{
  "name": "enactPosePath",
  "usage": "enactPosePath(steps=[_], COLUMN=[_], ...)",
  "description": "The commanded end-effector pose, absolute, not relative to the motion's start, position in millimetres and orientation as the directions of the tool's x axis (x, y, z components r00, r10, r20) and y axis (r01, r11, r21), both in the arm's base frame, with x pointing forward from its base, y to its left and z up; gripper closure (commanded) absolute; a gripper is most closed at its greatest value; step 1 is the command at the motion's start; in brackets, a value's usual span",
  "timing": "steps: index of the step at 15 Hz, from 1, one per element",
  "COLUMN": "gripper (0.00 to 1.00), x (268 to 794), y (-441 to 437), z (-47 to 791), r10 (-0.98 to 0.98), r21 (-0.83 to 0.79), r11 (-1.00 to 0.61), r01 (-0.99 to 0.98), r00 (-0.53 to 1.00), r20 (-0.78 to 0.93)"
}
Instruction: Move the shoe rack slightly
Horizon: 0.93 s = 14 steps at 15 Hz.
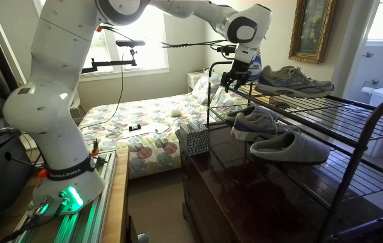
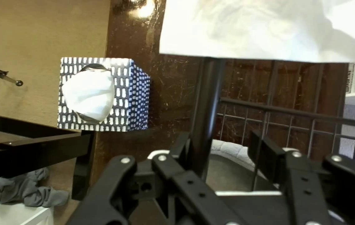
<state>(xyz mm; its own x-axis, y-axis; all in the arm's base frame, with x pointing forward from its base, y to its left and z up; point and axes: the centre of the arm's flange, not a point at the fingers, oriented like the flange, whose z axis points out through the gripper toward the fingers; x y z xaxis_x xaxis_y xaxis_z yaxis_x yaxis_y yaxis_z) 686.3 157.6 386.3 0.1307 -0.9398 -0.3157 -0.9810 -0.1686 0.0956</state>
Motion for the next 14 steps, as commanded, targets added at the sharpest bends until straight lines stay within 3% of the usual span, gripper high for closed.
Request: enactPosePath(steps=[1, 7, 14], gripper=[0.72, 0.72, 0.72], x=[721, 681, 639], y=[176, 165, 144], z=[388, 384, 386], r10=[-0.939, -0.918, -0.825], r21=[0.075, 0.062, -0.037], r11=[-0.164, -0.178, -0.342], r01=[-0.984, -0.982, -0.939], r00=[0.133, 0.143, 0.319], r20=[-0.316, -0.37, -0.466])
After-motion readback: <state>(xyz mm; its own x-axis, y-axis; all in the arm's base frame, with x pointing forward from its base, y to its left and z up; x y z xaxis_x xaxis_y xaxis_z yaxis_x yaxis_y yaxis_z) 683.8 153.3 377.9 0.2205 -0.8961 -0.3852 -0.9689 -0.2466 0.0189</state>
